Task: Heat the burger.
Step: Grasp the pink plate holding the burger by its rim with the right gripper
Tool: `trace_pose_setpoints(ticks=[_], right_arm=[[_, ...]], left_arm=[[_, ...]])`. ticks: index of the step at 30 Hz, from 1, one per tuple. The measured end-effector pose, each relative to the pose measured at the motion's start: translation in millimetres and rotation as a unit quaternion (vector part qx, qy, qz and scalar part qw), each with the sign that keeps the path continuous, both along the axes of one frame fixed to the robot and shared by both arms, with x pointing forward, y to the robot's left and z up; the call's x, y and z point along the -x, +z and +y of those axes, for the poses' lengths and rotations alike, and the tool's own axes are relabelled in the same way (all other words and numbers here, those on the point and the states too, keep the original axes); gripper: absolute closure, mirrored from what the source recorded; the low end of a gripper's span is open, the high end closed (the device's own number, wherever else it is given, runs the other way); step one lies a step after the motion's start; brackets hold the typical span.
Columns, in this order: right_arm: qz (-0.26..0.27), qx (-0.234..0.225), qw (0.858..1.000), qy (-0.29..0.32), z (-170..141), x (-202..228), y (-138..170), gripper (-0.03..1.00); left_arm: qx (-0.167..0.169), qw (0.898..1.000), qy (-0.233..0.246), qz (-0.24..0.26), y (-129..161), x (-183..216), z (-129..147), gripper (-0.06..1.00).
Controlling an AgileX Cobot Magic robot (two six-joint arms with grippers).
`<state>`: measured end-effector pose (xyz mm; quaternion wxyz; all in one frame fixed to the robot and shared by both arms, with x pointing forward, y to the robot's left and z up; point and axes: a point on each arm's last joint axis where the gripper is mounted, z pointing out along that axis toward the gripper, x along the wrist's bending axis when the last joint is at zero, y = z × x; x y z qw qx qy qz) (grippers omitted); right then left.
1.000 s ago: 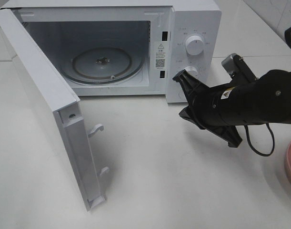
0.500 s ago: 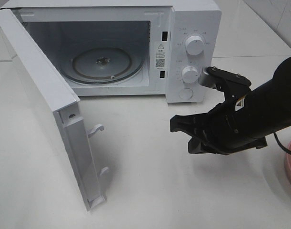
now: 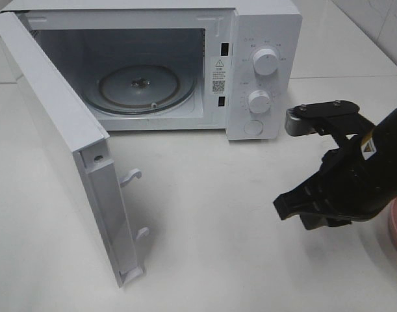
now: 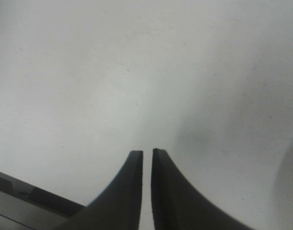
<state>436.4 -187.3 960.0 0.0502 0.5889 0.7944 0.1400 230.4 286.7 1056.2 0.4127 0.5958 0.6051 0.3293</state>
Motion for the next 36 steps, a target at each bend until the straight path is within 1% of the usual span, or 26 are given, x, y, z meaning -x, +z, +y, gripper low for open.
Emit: trace_pose_setpoints(ticks=[2, 4, 5, 6, 8, 9, 11, 14, 15, 16, 17, 18, 19, 20, 21, 22, 23, 24, 25, 27, 30, 32, 36], right_arm=[[0.022, 0.034, 0.999, -0.009, -17.0, 0.7, 1.7, 0.86], [0.028, 0.042, 0.999, -0.013, -21.3, 1.1, 2.1, 0.85], [0.038, 0.060, 0.997, -0.020, -30.6, 1.0, 2.5, 0.82], [0.038, 0.060, 0.997, -0.020, -30.6, 1.0, 2.5, 0.82], [0.049, 0.080, 0.995, -0.033, -43.0, 0.7, 3.5, 0.79], [0.049, 0.080, 0.995, -0.033, -43.0, 0.7, 3.5, 0.79], [0.058, 0.095, 0.992, -0.052, -56.6, -1.2, 3.5, 0.74], [0.059, 0.100, 0.992, -0.057, -60.8, -1.9, 3.5, 0.72], [0.058, 0.108, 0.990, -0.062, -67.3, -3.4, 3.6, 0.65], [0.057, 0.115, 0.990, -0.065, -72.8, -4.8, 3.7, 0.60], [0.057, 0.115, 0.990, -0.065, -72.8, -4.8, 3.7, 0.60], [0.056, 0.117, 0.989, -0.068, -75.2, -5.4, 3.8, 0.50], [0.051, 0.119, 0.989, -0.072, -78.6, -6.9, 4.0, 0.38], [0.051, 0.119, 0.989, -0.072, -78.6, -6.9, 4.0, 0.38], [0.043, 0.123, 0.989, -0.073, -81.7, -8.9, 4.3, 0.32], [0.043, 0.123, 0.989, -0.073, -81.7, -8.9, 4.3, 0.32], [0.037, 0.124, 0.989, -0.073, -82.8, -9.9, 4.4, 0.17], [0.031, 0.129, 0.989, -0.070, -84.3, -11.3, 4.5, 0.06], [0.031, 0.129, 0.989, -0.070, -84.3, -11.3, 4.5, 0.06], [0.030, 0.129, 0.989, -0.069, -84.3, -13.3, 2.4, 0.00], [0.037, 0.131, 0.988, -0.068, -84.1, -14.7, -1.4, -0.01], [0.054, 0.137, 0.987, -0.065, -84.0, -17.9, -11.0, -0.02], [0.066, 0.137, 0.986, -0.071, -87.3, -22.3, -20.3, -0.03]], left_arm=[[0.000, 1.000, 0.000, 0.000, 0.0, 0.0, 0.0, -0.05], [0.000, 1.000, 0.000, 0.000, 0.0, 0.0, 0.0, -0.05], [0.000, 1.000, 0.000, 0.000, 0.0, 0.0, 0.0, -0.05], [0.000, 1.000, 0.000, 0.000, 0.0, 0.0, 0.0, -0.05], [0.000, 1.000, 0.000, 0.000, 0.0, 0.0, 0.0, -0.05], [0.000, 1.000, 0.000, 0.000, 0.0, 0.0, 0.0, -0.05], [0.000, 1.000, 0.000, 0.000, 0.0, 0.0, 0.0, -0.05], [0.000, 1.000, 0.000, 0.000, 0.0, 0.0, 0.0, -0.05], [0.000, 1.000, 0.000, 0.000, 0.0, 0.0, 0.0, -0.05], [0.000, 1.000, 0.000, 0.000, 0.0, 0.0, 0.0, -0.05], [0.000, 1.000, 0.000, 0.000, 0.0, 0.0, 0.0, -0.05], [0.000, 1.000, 0.000, 0.000, 0.0, 0.0, 0.0, -0.05], [0.000, 1.000, 0.000, 0.000, 0.0, 0.0, 0.0, -0.05], [0.000, 1.000, 0.000, 0.000, 0.0, 0.0, 0.0, -0.05], [0.000, 1.000, 0.000, 0.000, 0.0, 0.0, 0.0, -0.05], [0.000, 1.000, 0.000, 0.000, 0.0, 0.0, 0.0, -0.05], [0.000, 1.000, 0.000, 0.000, 0.0, 0.0, 0.0, -0.05], [0.000, 1.000, 0.000, 0.000, 0.0, 0.0, 0.0, -0.05], [0.000, 1.000, 0.000, 0.000, 0.0, 0.0, 0.0, -0.05], [0.000, 1.000, 0.000, 0.000, 0.0, 0.0, 0.0, -0.05], [0.000, 1.000, 0.000, 0.000, 0.0, 0.0, 0.0, -0.05], [0.000, 1.000, 0.000, 0.000, 0.0, 0.0, 0.0, -0.05], [0.000, 1.000, 0.000, 0.000, 0.0, 0.0, 0.0, -0.05]])
